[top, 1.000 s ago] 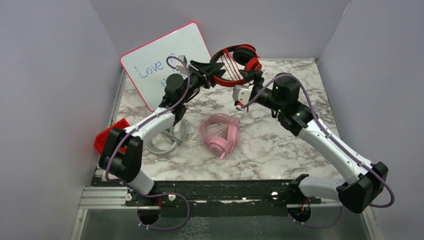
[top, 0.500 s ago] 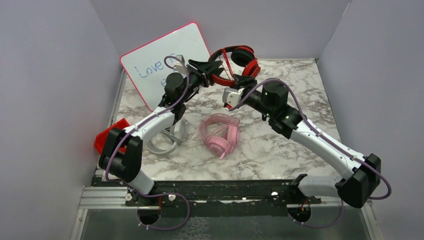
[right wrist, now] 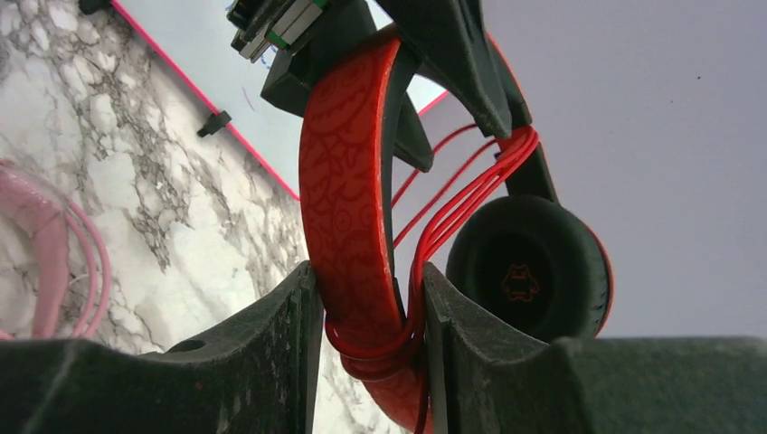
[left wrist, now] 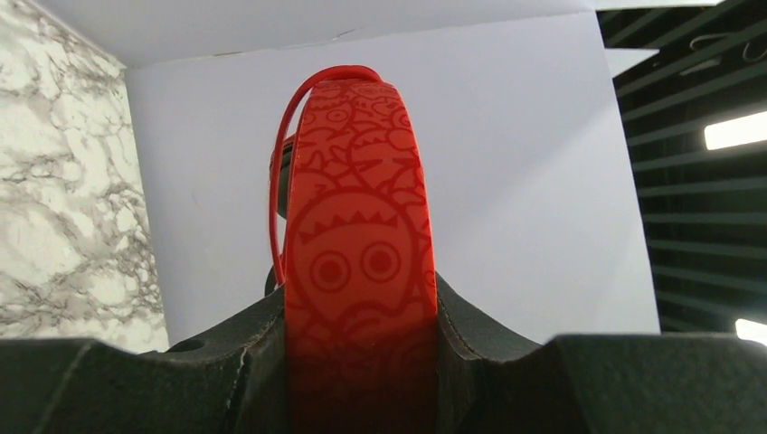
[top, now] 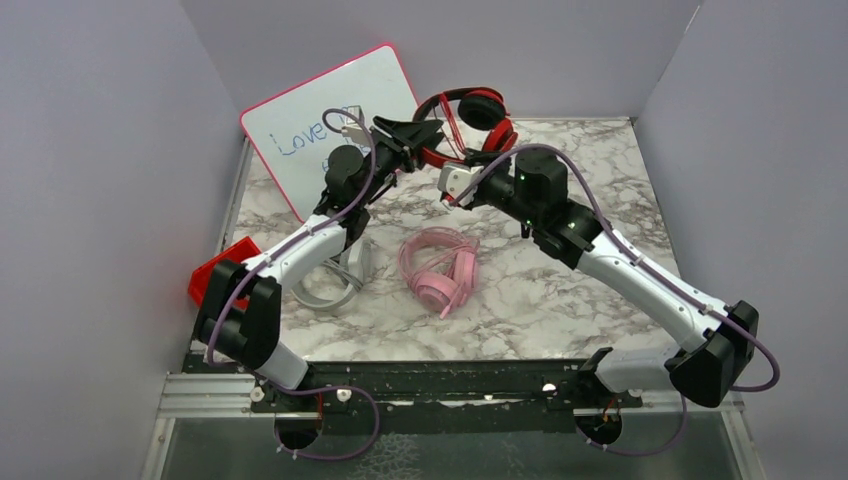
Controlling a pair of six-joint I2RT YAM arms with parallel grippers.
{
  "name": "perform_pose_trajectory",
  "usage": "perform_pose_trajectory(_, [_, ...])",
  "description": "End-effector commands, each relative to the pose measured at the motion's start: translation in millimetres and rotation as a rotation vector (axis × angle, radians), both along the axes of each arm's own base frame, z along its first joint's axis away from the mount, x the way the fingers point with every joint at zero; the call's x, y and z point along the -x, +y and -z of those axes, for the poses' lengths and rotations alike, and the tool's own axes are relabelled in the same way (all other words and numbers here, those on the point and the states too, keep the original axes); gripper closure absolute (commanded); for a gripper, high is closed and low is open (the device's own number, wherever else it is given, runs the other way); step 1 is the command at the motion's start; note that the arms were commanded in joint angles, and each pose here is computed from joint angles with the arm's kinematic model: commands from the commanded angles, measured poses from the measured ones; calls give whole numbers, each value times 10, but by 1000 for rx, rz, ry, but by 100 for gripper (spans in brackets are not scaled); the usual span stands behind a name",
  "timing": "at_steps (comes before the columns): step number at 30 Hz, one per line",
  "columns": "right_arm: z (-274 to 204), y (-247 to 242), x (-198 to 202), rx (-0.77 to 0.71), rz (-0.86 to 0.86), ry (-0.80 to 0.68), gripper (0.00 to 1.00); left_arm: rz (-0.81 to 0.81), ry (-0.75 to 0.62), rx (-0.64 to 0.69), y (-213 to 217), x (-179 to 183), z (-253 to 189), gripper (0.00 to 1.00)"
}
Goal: Wrap the headphones
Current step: Place the headphones at the center of the board.
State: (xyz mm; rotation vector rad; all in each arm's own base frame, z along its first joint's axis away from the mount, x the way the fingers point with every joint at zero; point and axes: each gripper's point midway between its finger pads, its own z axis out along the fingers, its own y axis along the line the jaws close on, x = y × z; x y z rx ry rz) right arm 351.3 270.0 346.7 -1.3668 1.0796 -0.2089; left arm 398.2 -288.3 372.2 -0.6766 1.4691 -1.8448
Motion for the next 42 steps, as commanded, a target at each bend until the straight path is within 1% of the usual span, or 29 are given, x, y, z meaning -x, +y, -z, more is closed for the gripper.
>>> perform_pose_trajectory(1, [-578,-234,-34,-180,119,-65,100,-42,-160,-38,192,160,-320,39])
perform_pose_trajectory(2, [-567,-237,-35,-186,122,-62,100,-54,-161,-49,222,157,-290,30])
perform_pose_trajectory(3, [-568,-247,-40,-187,129,-63,100,-59,-160,-56,239,165,-270,25])
perform_pose_trajectory(5, [-637,-273,-73,-214,150,-85,100,-54,-153,-65,249,180,-217,10])
perform_pose_trajectory(6, [-654,-274,-87,-221,158,-92,100,-53,-149,-70,258,187,-188,6])
perform_pose_trajectory(9, [-663,-247,-123,-231,164,-72,100,-69,-136,-98,347,212,-69,2])
perform_pose_trajectory(12, [-537,-169,-170,-234,168,19,100,-110,-119,-164,513,199,62,1])
perform_pose_trajectory(15, [-438,-91,-185,-298,162,105,100,-159,-141,-241,652,180,100,2])
perform_pose_trajectory(17, [-384,-55,-187,-332,162,151,100,-172,-183,-329,668,165,102,4])
perform_pose_trajectory(18, [-355,-37,-190,-344,161,166,100,-173,-220,-381,660,166,93,5])
perform_pose_trajectory(19, [-336,-27,-191,-351,163,178,100,-172,-278,-440,649,179,74,7])
perform_pose_trajectory(21, [-302,-31,-210,-359,180,205,100,-139,-407,-550,596,252,85,16])
perform_pose_trajectory(23, [-318,-32,-209,-369,190,224,100,-99,-537,-657,540,351,167,17])
perform_pose_trajectory(24, [-364,-30,-198,-380,187,226,100,-73,-590,-681,505,406,228,17])
perform_pose_trajectory(25, [-390,-29,-195,-388,186,230,100,-32,-667,-674,443,498,252,18])
perform_pose_trajectory(27, [-453,-30,-189,-401,186,232,100,31,-774,-661,326,645,303,17])
perform_pose_trajectory(28, [-487,-32,-182,-406,185,233,100,56,-828,-671,248,721,346,17])
perform_pose_trajectory(32, [-609,-39,-149,-421,174,224,100,95,-1022,-757,-176,980,559,10])
perform_pose_trajectory(33, [-643,-41,-140,-424,169,221,100,114,-1052,-764,-303,1034,604,8])
perform_pose_trajectory(35, [-683,-44,-128,-426,164,218,100,143,-1091,-767,-527,1088,694,8])
perform_pose_trajectory(37, [-715,-48,-115,-425,161,217,100,122,-1119,-760,-683,1103,735,8])
perform_pose_trajectory(42, [-789,-82,-76,-437,158,205,100,128,-1134,-674,-937,1092,774,7])
